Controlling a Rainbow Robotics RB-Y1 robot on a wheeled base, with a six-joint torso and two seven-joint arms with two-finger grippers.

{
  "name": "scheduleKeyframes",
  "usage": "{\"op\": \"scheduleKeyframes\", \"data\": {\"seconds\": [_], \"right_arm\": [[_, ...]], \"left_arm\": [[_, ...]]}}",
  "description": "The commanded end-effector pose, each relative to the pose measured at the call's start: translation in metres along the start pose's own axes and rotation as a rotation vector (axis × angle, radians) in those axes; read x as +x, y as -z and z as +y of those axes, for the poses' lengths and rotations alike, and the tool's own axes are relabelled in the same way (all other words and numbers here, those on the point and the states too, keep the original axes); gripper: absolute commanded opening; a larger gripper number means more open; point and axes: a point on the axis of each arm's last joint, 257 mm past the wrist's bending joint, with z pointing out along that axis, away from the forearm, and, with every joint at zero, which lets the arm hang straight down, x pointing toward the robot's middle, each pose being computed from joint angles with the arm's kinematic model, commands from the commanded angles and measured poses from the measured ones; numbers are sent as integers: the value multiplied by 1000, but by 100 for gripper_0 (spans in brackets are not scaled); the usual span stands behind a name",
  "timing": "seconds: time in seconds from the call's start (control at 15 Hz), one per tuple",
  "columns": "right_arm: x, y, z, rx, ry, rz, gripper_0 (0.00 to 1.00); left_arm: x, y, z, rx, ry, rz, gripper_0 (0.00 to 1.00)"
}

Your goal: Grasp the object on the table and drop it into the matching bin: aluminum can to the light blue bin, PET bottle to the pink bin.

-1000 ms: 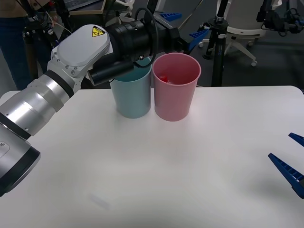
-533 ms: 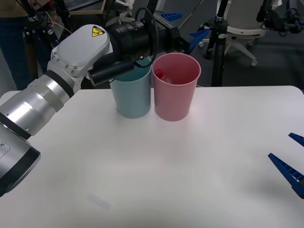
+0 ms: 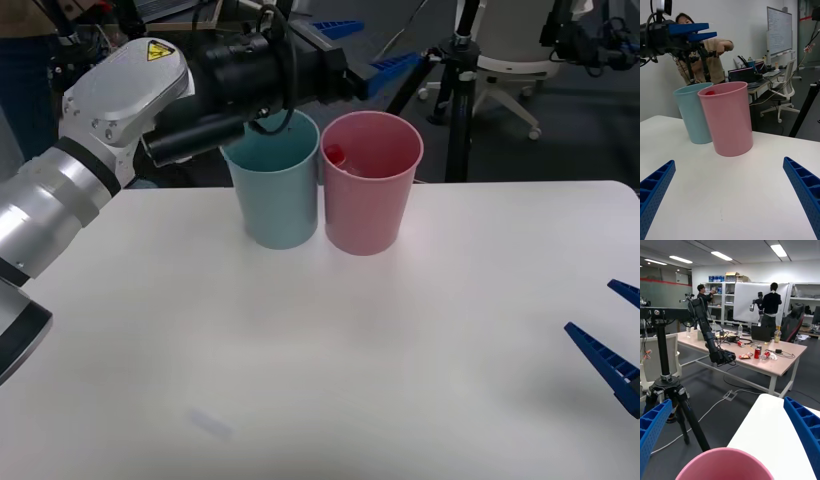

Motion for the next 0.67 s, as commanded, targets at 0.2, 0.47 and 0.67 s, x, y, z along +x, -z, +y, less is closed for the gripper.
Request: {"op": "scheduleKeyframes", "data": {"seconds": [0.2,0.47,0.67], "right_arm": [[0,0,0,0,0,0,100],[0,0,0,0,0,0,100],[0,0,0,0,0,0,100]], "left_arm": [[-1,39,6,38,-7,-4,100],[0,76,10,49,-11,2,100],[2,108,14,39,14,13,100]]}}
